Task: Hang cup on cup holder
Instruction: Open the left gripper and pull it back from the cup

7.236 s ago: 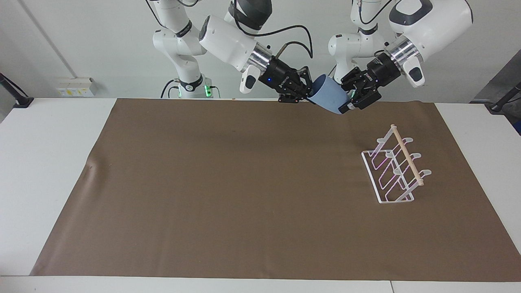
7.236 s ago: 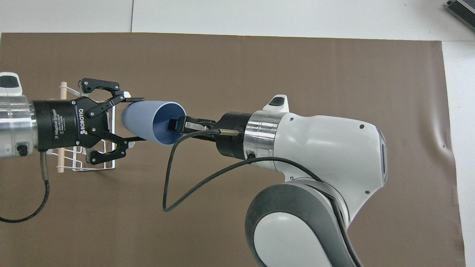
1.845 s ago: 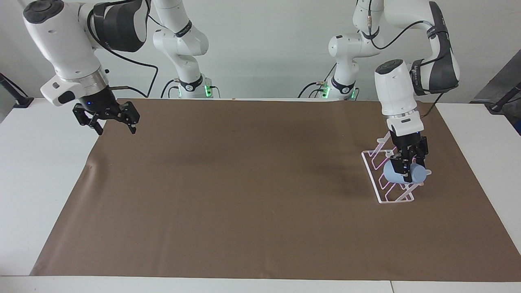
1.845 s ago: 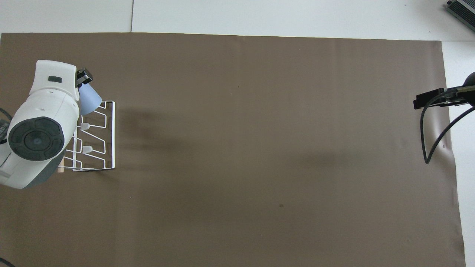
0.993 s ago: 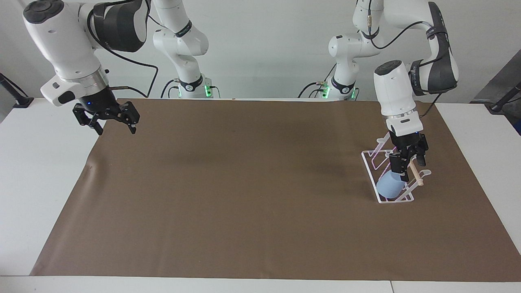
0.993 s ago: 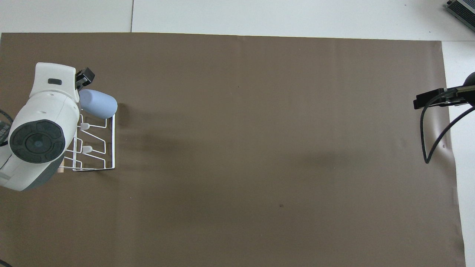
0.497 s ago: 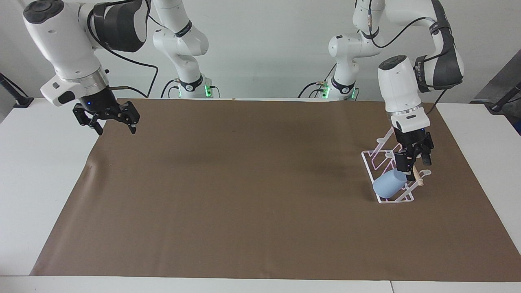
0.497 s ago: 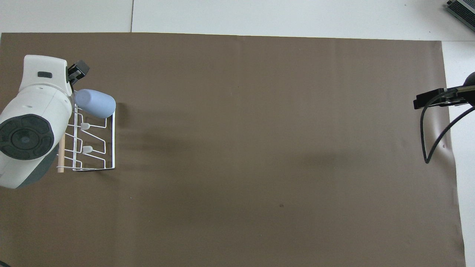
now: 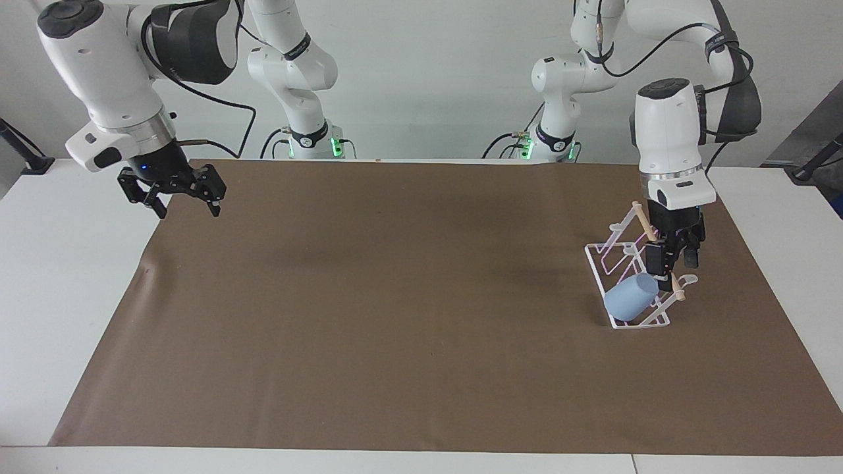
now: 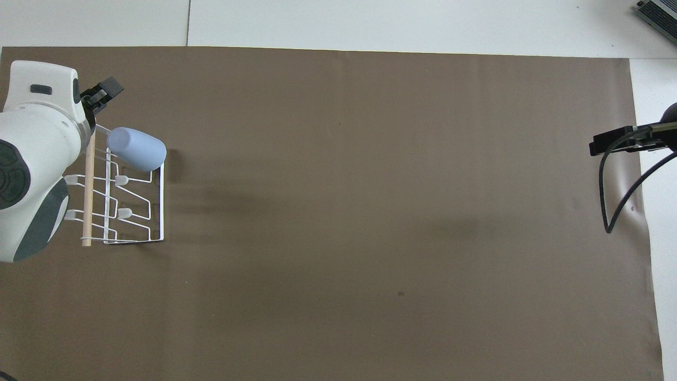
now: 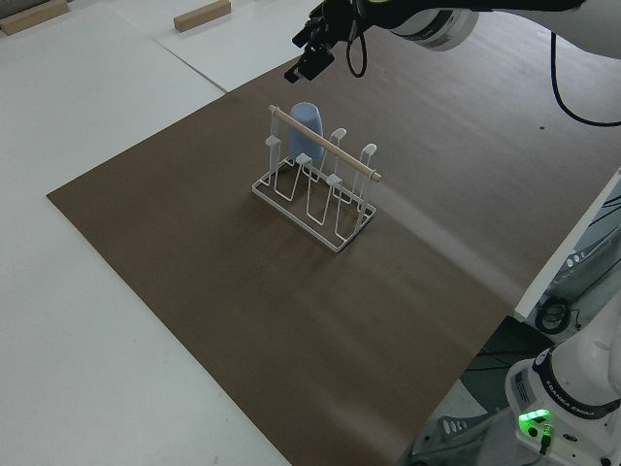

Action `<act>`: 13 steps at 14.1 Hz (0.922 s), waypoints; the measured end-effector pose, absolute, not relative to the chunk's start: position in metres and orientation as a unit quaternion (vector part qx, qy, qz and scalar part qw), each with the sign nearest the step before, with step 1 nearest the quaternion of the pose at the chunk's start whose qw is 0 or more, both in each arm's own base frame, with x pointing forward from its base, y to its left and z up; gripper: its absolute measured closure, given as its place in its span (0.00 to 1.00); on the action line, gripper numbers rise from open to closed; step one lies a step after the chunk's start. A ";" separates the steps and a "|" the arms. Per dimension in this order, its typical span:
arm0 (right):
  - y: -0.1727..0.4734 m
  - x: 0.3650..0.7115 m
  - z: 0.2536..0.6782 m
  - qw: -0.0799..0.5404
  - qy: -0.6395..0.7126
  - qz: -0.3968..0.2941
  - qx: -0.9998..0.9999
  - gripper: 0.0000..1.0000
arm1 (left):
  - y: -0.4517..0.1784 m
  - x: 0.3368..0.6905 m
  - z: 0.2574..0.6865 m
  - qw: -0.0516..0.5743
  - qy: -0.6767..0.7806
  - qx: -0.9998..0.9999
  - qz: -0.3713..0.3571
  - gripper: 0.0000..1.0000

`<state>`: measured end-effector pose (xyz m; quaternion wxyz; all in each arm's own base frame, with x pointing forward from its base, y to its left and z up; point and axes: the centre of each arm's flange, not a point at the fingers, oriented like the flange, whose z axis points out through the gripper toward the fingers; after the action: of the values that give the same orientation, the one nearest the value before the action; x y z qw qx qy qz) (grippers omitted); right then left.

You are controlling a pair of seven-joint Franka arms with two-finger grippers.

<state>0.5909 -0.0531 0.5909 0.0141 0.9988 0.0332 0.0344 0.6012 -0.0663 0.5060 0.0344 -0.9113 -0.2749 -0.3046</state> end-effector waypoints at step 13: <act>-0.053 0.591 0.591 0.014 0.033 0.034 0.999 0.00 | -0.055 0.581 0.587 0.034 -0.134 -0.985 -0.103 0.00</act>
<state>0.5909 -0.0531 0.5909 0.0141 0.9988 0.0332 0.0344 0.5809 -0.0552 0.5870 0.0337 -0.9851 -0.1340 -0.1029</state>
